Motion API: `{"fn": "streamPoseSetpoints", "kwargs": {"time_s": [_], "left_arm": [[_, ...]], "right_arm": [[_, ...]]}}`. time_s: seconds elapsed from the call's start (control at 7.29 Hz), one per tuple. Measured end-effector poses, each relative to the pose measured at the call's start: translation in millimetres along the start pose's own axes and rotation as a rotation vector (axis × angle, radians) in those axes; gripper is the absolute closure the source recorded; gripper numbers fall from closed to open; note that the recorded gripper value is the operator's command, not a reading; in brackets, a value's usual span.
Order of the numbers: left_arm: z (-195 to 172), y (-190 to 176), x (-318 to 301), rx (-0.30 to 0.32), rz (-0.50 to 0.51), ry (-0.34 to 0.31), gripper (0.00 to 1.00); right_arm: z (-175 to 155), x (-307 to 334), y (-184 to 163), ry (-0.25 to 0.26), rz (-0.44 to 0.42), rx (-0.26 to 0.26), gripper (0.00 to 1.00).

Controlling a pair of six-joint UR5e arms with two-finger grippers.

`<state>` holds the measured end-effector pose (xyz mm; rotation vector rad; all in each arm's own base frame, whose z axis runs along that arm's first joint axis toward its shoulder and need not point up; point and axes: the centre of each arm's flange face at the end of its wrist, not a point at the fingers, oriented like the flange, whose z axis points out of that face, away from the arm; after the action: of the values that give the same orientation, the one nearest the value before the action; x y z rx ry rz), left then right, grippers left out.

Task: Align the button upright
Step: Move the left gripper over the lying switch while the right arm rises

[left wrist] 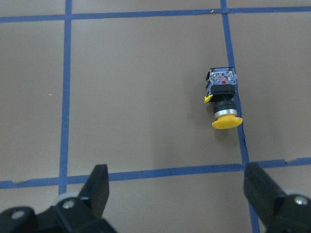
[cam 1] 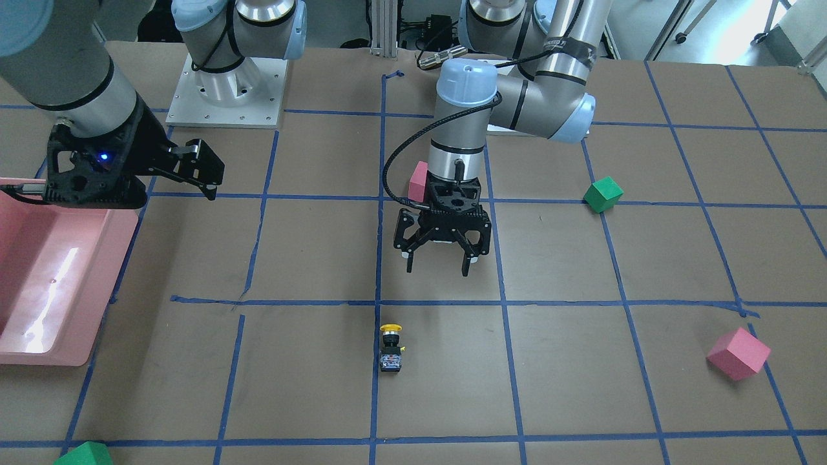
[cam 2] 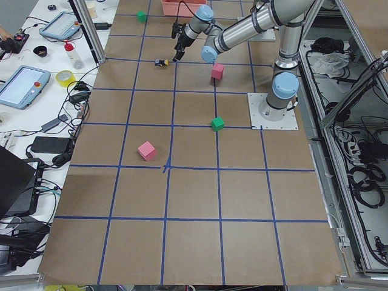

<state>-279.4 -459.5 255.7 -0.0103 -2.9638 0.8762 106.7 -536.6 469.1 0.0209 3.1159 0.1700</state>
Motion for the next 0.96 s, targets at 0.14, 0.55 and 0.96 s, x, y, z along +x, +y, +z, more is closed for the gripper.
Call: {"fn": "streamPoseSetpoints", "kwargs": {"time_s": [0.14, 0.55, 0.96], "left_arm": [[15, 15, 15, 0.028, -0.009, -0.025, 0.02], [62, 41, 51, 0.071, -0.029, -0.034, 0.09], [95, 44, 73, 0.091, 0.024, -0.046, 0.10]], "right_arm": [[-3, 3, 7, 0.004, 0.005, -0.002, 0.00], [-3, 8, 32, 0.070, 0.007, 0.012, 0.00], [2, -4, 45, 0.074, -0.008, 0.011, 0.00]]}}
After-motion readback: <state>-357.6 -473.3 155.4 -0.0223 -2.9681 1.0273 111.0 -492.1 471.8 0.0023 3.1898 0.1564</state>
